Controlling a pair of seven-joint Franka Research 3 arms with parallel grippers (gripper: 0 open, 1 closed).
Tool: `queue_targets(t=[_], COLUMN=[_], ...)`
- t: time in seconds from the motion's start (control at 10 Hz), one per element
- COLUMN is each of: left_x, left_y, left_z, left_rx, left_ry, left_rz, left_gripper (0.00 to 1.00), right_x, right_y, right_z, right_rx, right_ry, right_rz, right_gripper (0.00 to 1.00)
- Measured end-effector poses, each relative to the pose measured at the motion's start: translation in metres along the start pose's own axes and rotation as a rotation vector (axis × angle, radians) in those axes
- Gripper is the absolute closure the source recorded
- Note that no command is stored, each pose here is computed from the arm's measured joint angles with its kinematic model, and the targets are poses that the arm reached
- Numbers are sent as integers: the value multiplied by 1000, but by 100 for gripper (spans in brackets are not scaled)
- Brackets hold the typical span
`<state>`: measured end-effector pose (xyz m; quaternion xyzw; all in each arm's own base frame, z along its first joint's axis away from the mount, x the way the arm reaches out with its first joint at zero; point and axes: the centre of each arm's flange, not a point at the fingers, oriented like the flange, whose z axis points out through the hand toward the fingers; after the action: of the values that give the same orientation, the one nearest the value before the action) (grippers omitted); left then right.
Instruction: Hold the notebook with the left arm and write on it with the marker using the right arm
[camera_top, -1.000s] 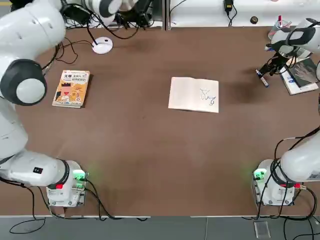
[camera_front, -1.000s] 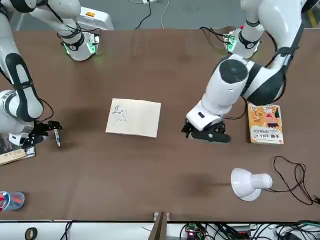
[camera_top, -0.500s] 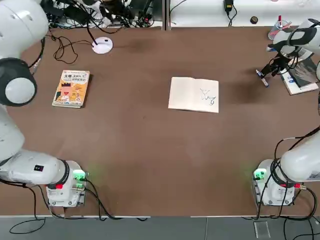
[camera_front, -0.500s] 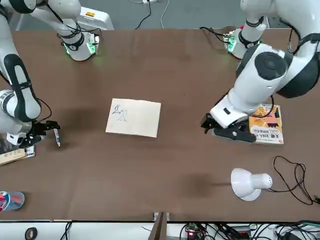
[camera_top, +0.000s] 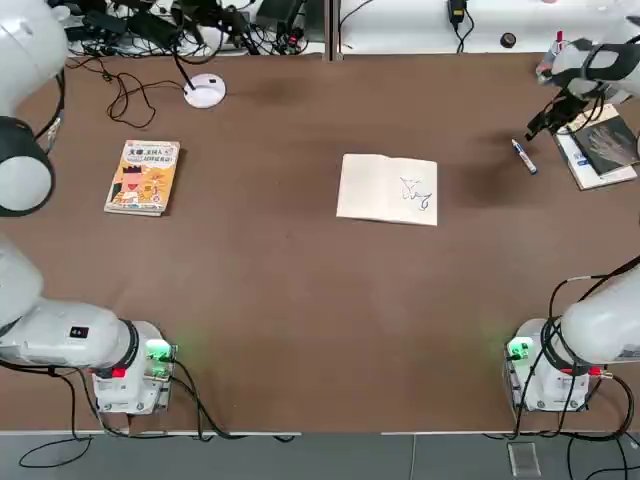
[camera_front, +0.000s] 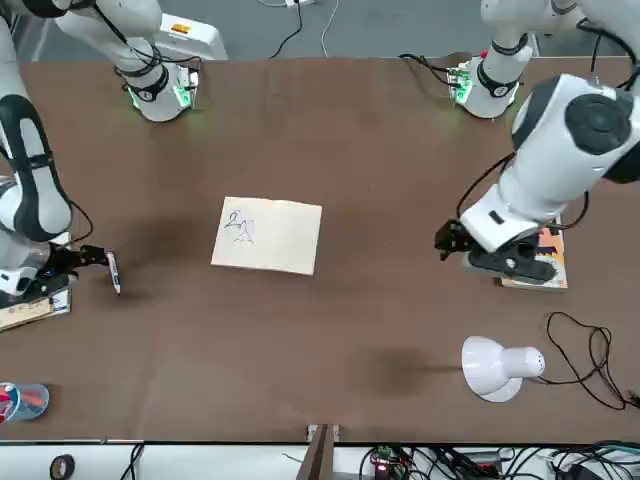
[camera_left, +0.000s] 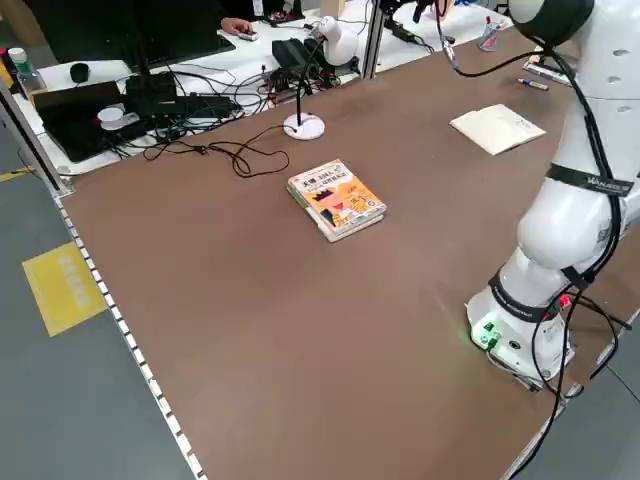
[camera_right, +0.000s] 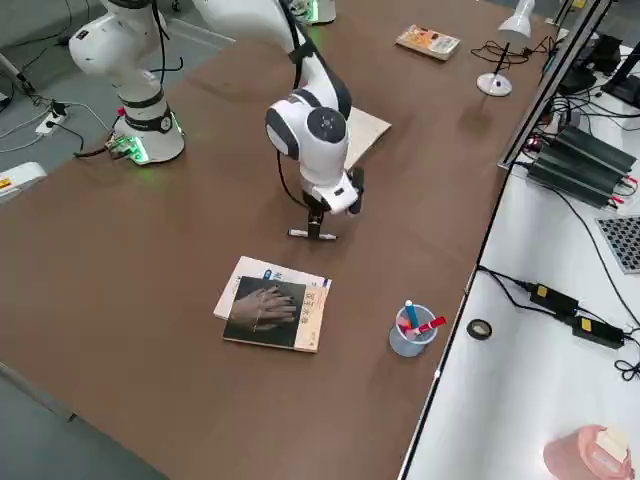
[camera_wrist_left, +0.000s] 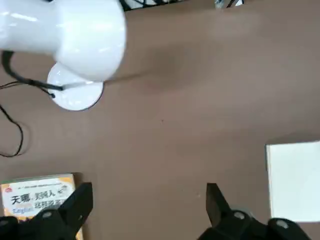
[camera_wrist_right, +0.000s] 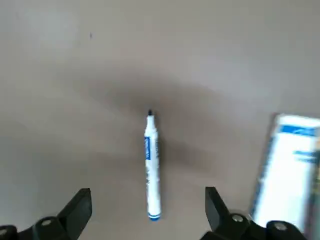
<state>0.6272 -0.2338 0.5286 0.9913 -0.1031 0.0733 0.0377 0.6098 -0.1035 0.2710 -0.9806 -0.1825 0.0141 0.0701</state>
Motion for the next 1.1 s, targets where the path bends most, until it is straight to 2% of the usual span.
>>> queue_targets(t=[0.5,0.8,1.1], left_x=[-34,-54,-70], left_y=[-59,-77,-91], left_z=[-12,-26,-46], left_rx=[33,58,75], left_ry=[-35,-74,-105], left_rz=[-23,-34,-53], left_gripper=[0,0,0], right_x=[14,26,41], right_y=[18,26,20], right_z=[-72,-110,-141], right_rx=[-168,-232,-287], right_ry=[32,85,133], right_rz=[-64,-26,87], right_gripper=[0,0,0])
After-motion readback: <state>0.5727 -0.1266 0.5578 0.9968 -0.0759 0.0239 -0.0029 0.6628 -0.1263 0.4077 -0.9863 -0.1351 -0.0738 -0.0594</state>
